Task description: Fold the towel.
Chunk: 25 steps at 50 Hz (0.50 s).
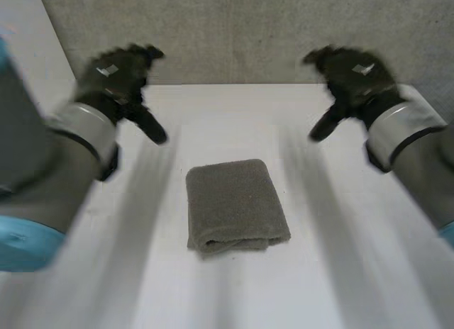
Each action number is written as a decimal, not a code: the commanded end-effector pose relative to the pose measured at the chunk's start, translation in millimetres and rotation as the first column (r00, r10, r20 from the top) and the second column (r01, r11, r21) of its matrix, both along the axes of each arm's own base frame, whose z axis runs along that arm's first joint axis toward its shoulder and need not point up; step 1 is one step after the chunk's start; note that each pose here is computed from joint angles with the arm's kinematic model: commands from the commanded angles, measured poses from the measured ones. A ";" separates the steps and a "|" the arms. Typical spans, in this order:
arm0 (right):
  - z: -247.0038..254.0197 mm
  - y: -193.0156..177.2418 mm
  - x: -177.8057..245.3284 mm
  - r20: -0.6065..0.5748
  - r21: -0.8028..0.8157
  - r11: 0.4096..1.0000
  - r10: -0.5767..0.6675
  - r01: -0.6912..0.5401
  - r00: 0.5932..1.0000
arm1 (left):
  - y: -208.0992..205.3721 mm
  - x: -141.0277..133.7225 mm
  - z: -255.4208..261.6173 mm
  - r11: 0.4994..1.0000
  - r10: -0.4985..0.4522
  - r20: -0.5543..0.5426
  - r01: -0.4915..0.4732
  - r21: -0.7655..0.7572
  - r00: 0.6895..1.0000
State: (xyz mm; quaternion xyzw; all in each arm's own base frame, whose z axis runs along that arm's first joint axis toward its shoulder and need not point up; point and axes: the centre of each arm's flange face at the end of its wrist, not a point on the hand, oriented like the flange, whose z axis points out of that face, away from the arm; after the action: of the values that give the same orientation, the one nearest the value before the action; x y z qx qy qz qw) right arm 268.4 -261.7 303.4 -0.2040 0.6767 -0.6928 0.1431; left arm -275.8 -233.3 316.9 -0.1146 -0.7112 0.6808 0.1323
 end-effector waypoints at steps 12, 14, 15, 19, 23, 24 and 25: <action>23.3 0.4 -35.0 -0.061 -0.022 0.992 -0.122 0.121 0.991 | -6.0 33.4 14.3 0.998 0.006 0.013 -0.006 0.064 1.000; 21.8 0.4 -34.9 -0.063 -0.017 0.993 -0.120 0.119 0.991 | -6.0 33.3 14.3 0.998 0.004 0.013 -0.005 0.064 1.000; 20.9 0.2 -34.8 -0.066 -0.015 0.993 -0.120 0.119 0.991 | -6.4 33.7 14.0 0.998 0.006 0.013 -0.006 0.064 1.000; 18.3 -0.6 -35.1 -0.073 -0.009 0.993 -0.121 0.121 0.990 | -5.5 33.0 13.1 0.998 0.002 0.016 -0.003 0.066 1.000; 13.4 -0.3 -35.0 -0.080 0.003 0.993 -0.118 0.119 0.990 | -4.3 32.8 14.5 0.998 -0.001 0.014 0.000 0.062 1.000; 11.7 -0.3 -35.0 -0.083 0.007 0.993 -0.118 0.119 0.990 | -4.3 32.8 14.6 0.998 -0.001 0.014 0.000 0.062 1.000; 11.7 -0.3 -35.0 -0.083 0.007 0.993 -0.118 0.119 0.990 | -4.3 32.8 14.6 0.998 -0.001 0.015 0.000 0.062 1.000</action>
State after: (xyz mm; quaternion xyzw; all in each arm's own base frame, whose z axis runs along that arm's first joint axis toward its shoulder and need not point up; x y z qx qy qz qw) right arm 233.5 -261.9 320.3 -0.1888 0.6925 -0.6921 0.0758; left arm -242.8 -238.6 330.3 -0.1143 -0.7342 0.6565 0.1299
